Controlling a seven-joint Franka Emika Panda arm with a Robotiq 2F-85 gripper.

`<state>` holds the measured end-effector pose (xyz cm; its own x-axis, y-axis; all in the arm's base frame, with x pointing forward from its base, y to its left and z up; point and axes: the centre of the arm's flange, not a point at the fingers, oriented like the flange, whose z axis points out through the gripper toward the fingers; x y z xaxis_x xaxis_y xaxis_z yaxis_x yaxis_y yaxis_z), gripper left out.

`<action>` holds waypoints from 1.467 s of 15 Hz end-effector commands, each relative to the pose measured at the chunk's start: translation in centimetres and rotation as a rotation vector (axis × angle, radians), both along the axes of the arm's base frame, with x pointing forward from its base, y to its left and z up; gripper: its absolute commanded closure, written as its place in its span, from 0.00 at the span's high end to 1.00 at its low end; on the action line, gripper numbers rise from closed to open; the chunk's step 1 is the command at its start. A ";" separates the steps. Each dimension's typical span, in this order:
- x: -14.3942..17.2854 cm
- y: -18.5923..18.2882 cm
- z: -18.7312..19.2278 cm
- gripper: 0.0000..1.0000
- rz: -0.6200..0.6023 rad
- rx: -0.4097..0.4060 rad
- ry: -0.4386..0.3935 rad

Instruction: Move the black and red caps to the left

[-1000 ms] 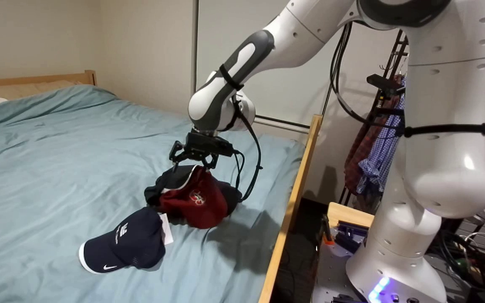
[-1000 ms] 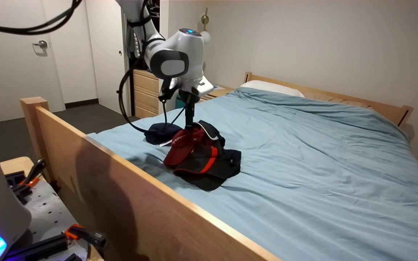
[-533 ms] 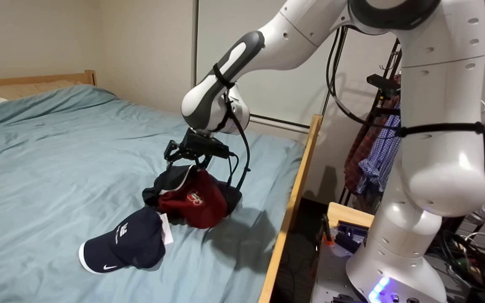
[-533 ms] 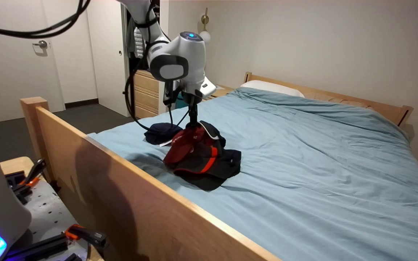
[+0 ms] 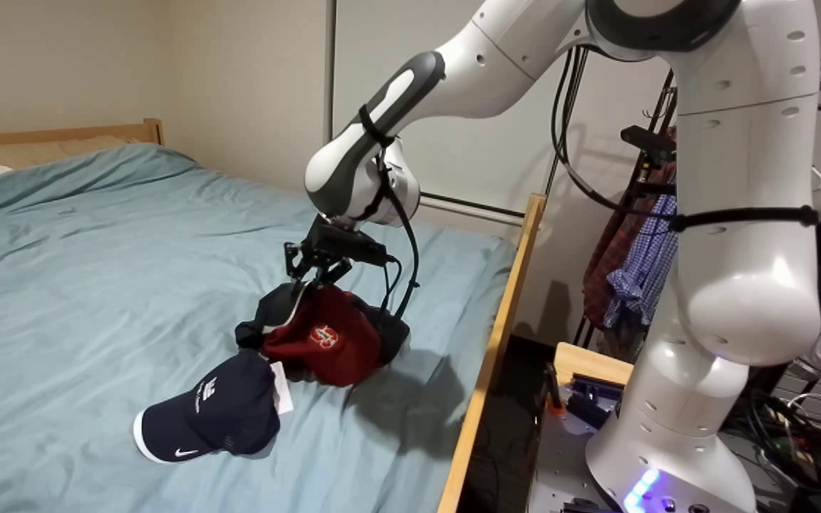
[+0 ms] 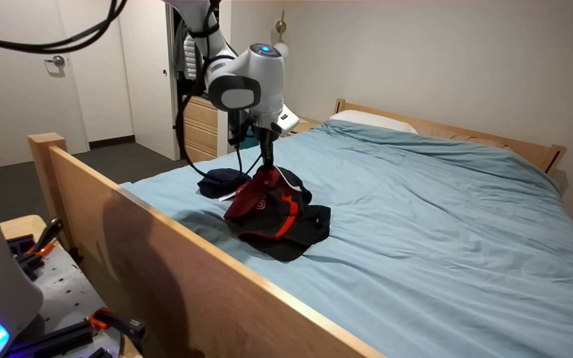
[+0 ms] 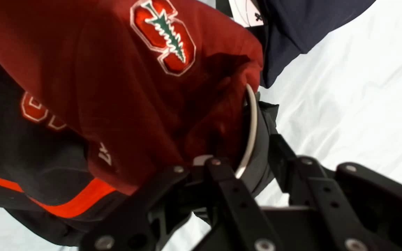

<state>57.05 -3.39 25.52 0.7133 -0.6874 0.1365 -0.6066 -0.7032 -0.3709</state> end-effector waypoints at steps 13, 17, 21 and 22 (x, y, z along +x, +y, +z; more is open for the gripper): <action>1.4 -0.4 -0.1 1.00 0.063 -0.004 -0.049; 2.2 -0.5 -0.6 1.00 0.068 0.010 -0.022; 2.9 -0.9 -2.4 1.00 0.056 0.029 0.077; 3.2 -1.1 -2.9 1.00 0.051 0.013 0.107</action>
